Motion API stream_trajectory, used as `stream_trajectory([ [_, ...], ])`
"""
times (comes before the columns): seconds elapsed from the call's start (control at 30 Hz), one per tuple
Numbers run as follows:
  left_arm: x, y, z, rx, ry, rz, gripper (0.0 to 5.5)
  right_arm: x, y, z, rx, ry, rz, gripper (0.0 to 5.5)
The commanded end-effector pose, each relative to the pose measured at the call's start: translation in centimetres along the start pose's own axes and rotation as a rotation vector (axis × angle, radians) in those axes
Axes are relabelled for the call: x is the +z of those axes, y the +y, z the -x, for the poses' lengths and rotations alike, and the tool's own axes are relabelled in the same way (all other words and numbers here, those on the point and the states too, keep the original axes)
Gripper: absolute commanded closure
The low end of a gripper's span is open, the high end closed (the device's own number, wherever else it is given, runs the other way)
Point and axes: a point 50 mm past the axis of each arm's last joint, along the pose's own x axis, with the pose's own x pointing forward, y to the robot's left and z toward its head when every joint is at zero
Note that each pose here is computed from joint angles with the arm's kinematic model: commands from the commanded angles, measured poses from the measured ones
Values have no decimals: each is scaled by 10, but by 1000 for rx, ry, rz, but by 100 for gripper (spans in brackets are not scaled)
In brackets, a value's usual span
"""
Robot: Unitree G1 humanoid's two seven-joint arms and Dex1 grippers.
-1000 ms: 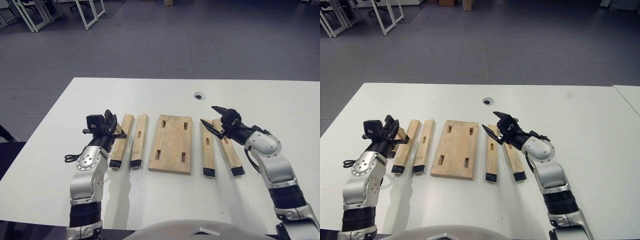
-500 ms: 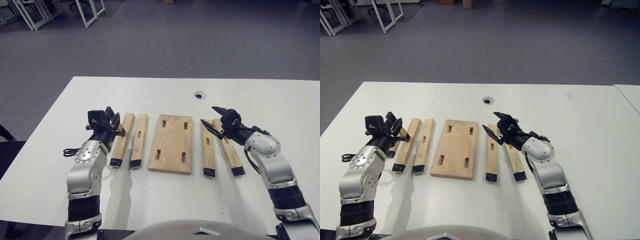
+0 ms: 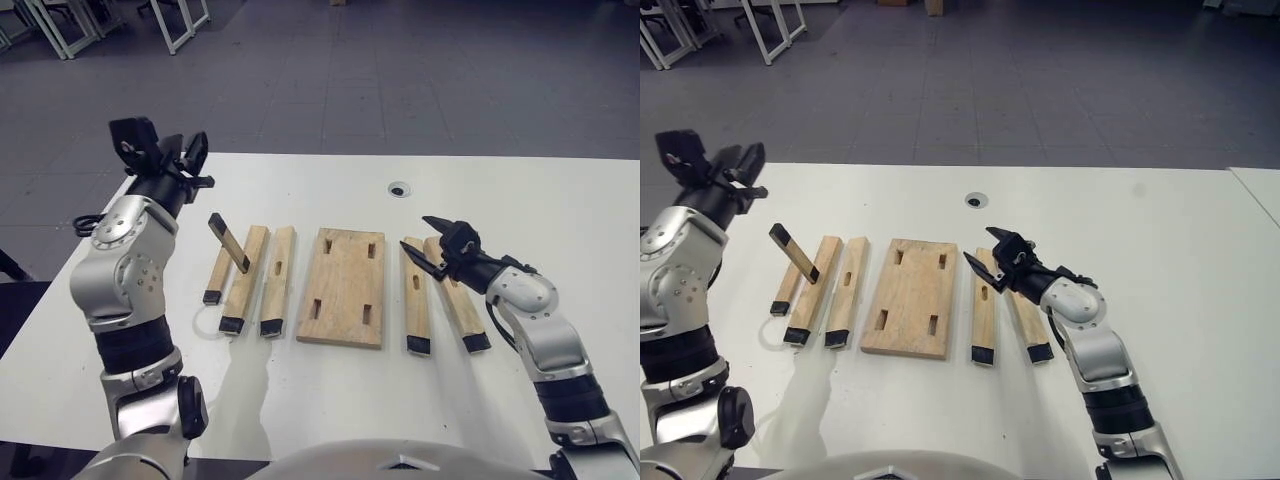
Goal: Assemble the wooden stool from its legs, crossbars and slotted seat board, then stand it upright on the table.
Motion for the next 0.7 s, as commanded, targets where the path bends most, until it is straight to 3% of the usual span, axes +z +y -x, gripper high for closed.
stream_trajectory([
  [0.03,-10,-1,-7,7,47,31,354,3,2,0,1,-3,14,239],
  [0.17,-15,-5,-13,5,51,26,354,2,3,0,-2,-1,14,239],
  [0.37,63,-9,-21,0,-270,-4,354,2,3,1,0,1,15,239],
  [0.43,66,-6,-23,7,-272,-14,354,2,3,2,0,2,15,239],
  [0.5,41,-1,-27,16,-172,-11,354,2,4,2,0,3,15,239],
  [0.57,-19,-2,-27,2,47,25,354,1,4,2,0,3,15,239],
  [0.7,-107,-11,-8,9,344,96,354,2,3,1,7,1,17,239],
])
